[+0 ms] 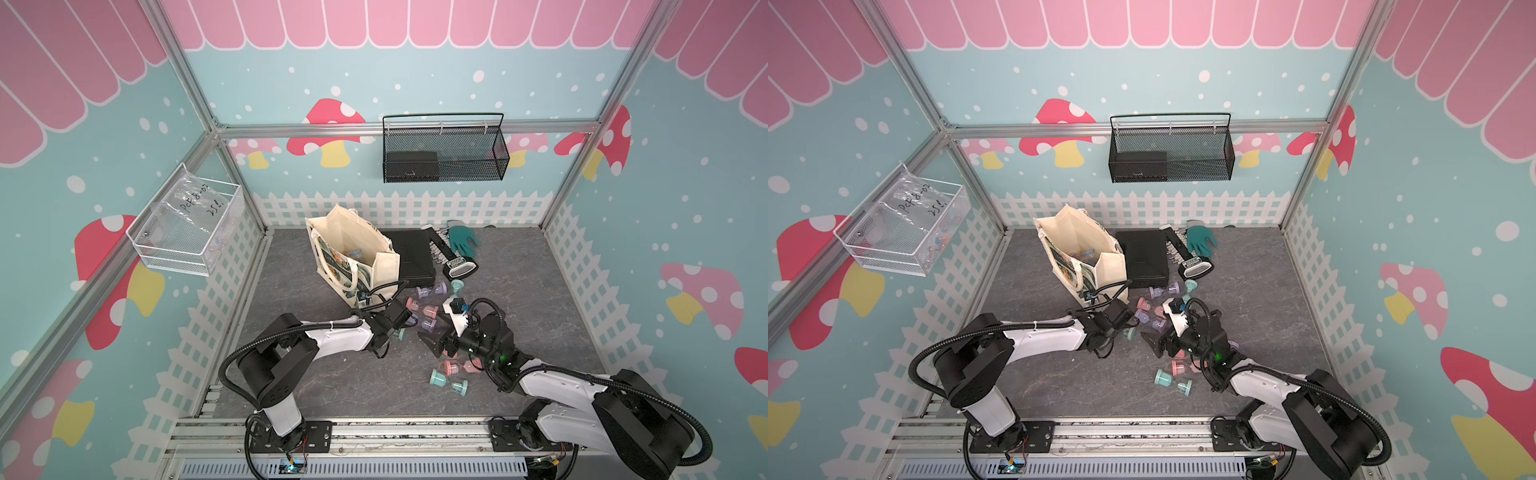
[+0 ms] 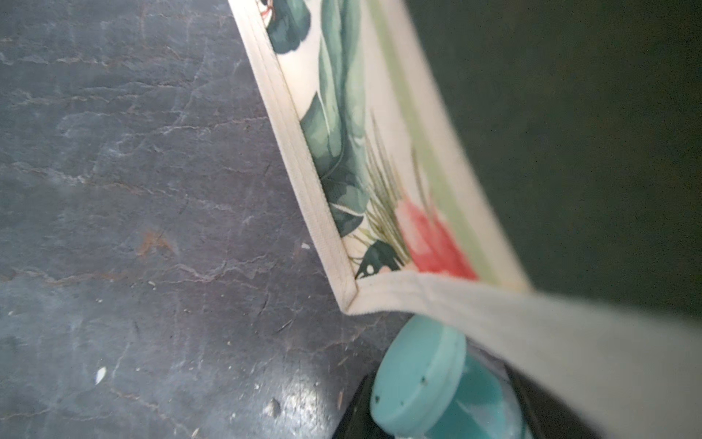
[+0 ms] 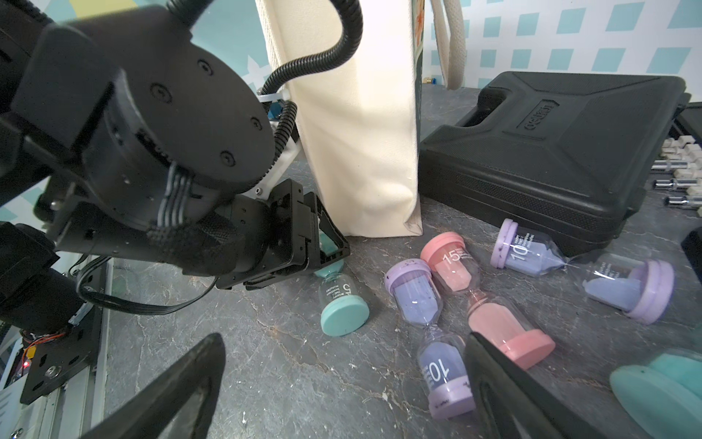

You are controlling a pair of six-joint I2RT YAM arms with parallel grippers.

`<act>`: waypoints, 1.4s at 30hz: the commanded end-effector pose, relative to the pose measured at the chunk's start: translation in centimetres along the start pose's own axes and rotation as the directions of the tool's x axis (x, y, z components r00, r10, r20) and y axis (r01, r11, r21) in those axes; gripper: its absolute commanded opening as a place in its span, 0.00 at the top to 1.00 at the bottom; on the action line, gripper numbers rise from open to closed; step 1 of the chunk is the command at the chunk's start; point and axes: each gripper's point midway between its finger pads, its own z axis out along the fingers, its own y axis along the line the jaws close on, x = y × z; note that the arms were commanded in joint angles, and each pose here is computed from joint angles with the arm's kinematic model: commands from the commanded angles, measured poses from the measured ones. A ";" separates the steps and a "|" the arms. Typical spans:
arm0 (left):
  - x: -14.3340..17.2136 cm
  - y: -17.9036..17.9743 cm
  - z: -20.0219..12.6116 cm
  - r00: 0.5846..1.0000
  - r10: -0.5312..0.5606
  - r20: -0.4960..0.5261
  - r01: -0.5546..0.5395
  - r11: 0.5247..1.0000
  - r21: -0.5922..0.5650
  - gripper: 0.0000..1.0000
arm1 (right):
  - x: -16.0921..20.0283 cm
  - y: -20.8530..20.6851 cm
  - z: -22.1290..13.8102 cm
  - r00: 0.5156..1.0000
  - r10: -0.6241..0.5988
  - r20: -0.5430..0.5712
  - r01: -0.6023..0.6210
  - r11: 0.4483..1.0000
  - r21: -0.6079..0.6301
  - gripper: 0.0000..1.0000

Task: Put the hourglass into the canvas bag
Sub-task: Pick up the hourglass from the center of the board.

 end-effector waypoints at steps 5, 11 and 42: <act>0.4 2.2 0.1 1.000 0.005 -0.027 -0.007 0.999 -0.052 0.51 | 0.4 -0.3 0.0 1.000 -0.011 -0.001 0.011 1.000 0.015 0.00; 0.2 1.9 -0.8 1.000 0.016 -0.024 -0.016 1.000 -0.023 0.53 | 0.4 -0.5 -0.1 1.000 -0.013 0.000 0.013 0.999 0.029 0.00; 0.0 1.1 -6.5 0.979 0.204 -0.027 -0.197 0.965 0.171 0.60 | -1.6 -0.2 -0.5 1.000 -0.008 0.028 0.007 0.999 0.035 0.00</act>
